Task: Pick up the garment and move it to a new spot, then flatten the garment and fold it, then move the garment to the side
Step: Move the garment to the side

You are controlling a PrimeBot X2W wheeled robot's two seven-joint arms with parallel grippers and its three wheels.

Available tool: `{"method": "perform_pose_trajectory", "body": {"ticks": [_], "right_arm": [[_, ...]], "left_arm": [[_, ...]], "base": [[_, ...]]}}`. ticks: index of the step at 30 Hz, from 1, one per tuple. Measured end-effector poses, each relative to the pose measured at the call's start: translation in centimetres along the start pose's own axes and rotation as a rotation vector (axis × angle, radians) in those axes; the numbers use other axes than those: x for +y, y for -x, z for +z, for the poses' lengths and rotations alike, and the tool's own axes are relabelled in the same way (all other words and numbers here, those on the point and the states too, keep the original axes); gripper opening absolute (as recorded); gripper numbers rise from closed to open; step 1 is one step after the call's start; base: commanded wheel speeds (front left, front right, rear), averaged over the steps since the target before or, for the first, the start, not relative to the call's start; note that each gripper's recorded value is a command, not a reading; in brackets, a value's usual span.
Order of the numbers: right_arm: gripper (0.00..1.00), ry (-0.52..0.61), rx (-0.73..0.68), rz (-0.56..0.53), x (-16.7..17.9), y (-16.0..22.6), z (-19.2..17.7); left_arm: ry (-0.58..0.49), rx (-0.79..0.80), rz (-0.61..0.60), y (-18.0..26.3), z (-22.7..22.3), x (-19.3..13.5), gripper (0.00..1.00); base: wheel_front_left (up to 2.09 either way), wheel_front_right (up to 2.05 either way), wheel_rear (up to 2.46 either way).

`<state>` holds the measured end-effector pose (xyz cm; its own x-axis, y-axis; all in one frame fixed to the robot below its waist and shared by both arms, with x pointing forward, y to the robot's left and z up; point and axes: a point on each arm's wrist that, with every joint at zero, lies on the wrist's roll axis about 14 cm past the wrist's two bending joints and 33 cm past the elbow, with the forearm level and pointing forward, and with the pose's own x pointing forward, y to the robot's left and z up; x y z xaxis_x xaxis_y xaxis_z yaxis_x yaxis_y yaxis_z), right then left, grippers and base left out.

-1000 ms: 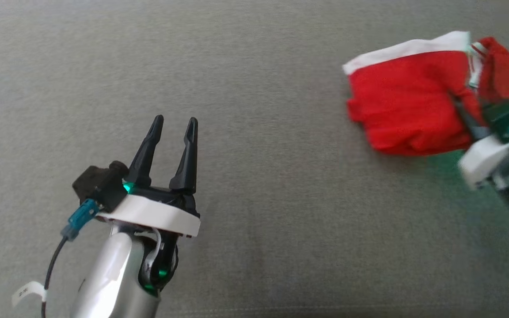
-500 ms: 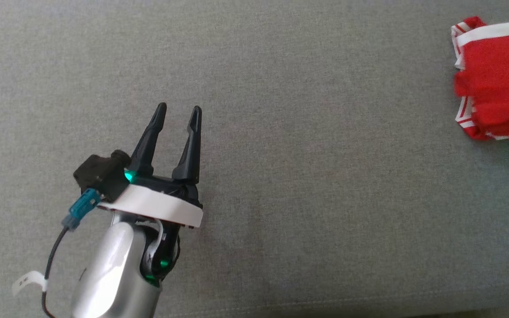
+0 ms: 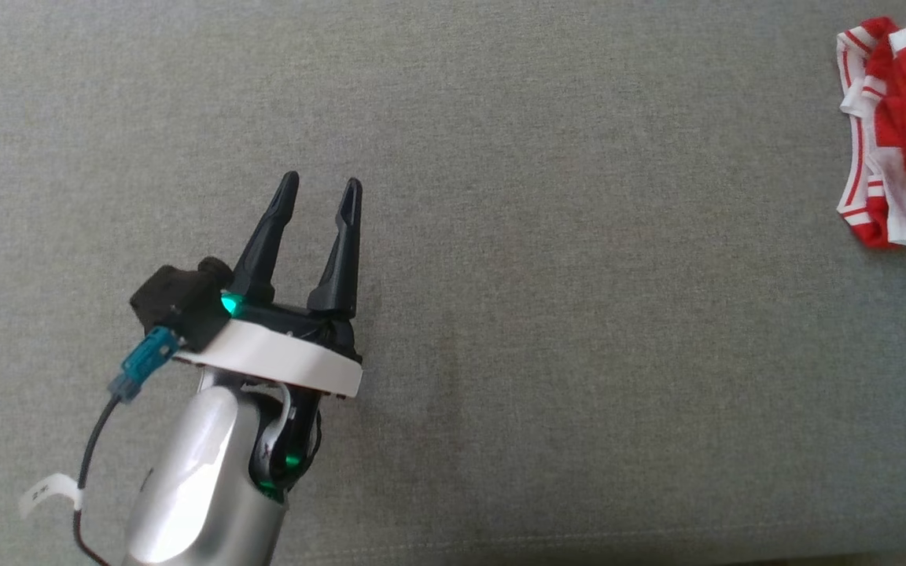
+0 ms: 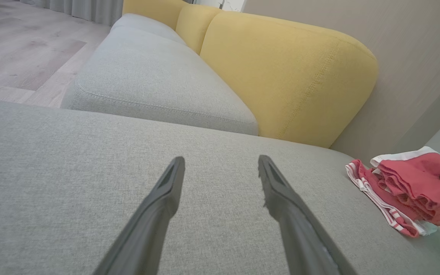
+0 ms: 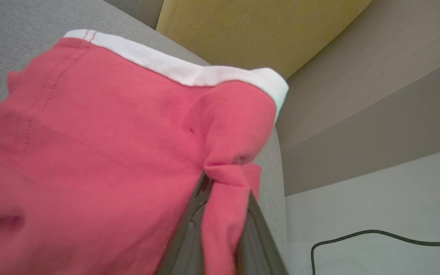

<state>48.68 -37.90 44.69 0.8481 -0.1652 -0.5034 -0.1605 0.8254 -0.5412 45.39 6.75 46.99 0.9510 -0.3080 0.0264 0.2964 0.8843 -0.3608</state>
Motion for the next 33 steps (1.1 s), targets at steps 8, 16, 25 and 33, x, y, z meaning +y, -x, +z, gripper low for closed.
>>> {"method": "perform_pose_trajectory", "body": {"ticks": [8, 16, 25, 33], "right_arm": [[1.0, -0.086, 0.009, -0.022, -0.1, 0.3, -0.3], [1.0, -0.12, -0.098, -0.062, -1.2, 1.2, 3.2], [1.0, -0.307, -0.532, -0.037, 1.3, 4.6, 14.7], [1.0, -0.55, -0.744, 0.057, 7.0, 9.4, 18.0]], "left_arm": [[0.0, 0.002, -0.001, 0.0, -0.1, -0.1, 1.0], [-0.006, -0.017, -0.007, 0.1, 0.8, -0.4, 1.0], [-0.029, -0.097, 0.014, 0.8, 4.0, -0.1, 1.0], [-0.045, -0.158, 0.034, 3.0, 6.4, -0.3, 1.0]], "base": [[0.0, 0.0, 0.0], [0.0, 0.0, 0.0], [0.0, 0.0, 0.0], [0.0, 0.0, 0.0]]}}
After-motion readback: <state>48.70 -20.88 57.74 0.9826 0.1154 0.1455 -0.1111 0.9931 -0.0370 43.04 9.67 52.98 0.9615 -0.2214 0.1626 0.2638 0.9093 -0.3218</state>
